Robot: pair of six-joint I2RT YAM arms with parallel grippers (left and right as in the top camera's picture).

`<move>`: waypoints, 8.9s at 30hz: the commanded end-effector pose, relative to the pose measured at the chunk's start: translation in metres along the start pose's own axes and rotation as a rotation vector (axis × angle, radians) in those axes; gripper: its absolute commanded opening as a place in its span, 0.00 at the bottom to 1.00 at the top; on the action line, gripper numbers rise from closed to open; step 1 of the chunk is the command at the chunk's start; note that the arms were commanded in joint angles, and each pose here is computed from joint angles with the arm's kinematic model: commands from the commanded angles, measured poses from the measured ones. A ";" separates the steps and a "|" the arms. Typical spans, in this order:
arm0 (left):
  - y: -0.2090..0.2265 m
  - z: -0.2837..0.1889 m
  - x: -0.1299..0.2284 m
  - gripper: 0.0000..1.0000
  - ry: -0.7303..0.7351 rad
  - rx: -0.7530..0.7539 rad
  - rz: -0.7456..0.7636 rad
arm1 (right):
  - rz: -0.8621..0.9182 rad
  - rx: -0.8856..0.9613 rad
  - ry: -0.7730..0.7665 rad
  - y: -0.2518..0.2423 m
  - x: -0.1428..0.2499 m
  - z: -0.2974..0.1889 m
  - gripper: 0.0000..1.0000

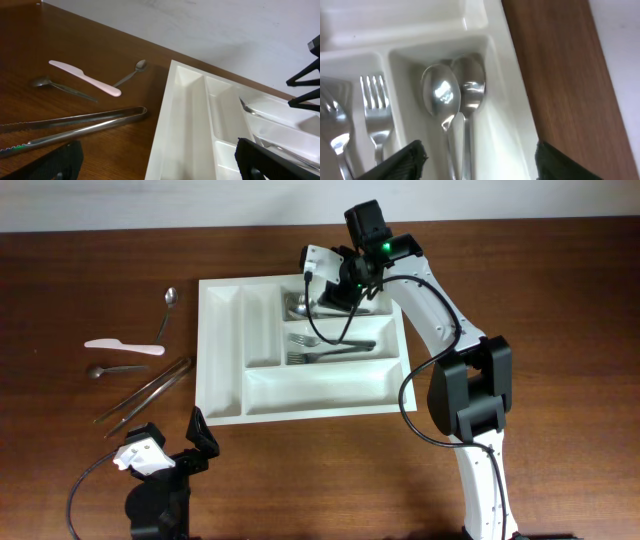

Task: Pack container
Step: 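Carry the spoon to the top compartment and release it, then raise the right gripper away from the tray to the upper right, then move the left gripper over the silver tongs left of the tray, then close the left gripper on the silver tongs and lift them, then lower the tongs into the tray's long left compartment and release, then move the left gripper to a small spoon left of the tray and grasp it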

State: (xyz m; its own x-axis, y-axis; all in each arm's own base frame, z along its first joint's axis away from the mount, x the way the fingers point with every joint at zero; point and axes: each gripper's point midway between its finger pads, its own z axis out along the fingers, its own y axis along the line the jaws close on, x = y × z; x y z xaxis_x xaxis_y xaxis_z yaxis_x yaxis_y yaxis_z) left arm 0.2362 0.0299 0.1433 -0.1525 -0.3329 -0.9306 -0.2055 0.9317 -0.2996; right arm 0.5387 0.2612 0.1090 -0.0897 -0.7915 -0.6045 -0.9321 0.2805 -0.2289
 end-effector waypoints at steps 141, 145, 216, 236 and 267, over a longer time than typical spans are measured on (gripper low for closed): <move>0.100 0.186 0.071 0.79 1.174 0.085 0.532 | 1.440 0.535 0.138 -0.110 0.171 -0.248 0.99; 0.103 0.182 0.088 0.76 1.226 0.097 0.512 | 1.440 0.535 0.138 -0.110 0.171 -0.248 0.99; -0.081 0.245 -0.018 0.02 1.030 -0.086 0.303 | 1.440 0.535 0.138 -0.110 0.171 -0.248 0.99; -0.063 0.251 0.051 0.58 1.196 -0.135 0.292 | 1.440 0.535 0.138 -0.110 0.171 -0.248 0.99; 0.030 0.348 0.002 0.73 0.908 0.010 0.516 | 1.440 0.535 0.138 -0.110 0.171 -0.248 0.99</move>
State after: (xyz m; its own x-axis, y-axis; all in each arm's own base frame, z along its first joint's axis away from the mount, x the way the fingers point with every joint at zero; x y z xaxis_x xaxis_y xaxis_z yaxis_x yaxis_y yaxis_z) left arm 0.5602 0.1147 0.0979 -0.8780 0.0833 -0.4713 0.0345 0.9932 0.1111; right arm 0.5395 -0.0381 0.2242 -0.8299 0.2713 -0.4874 0.1874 0.9586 0.2144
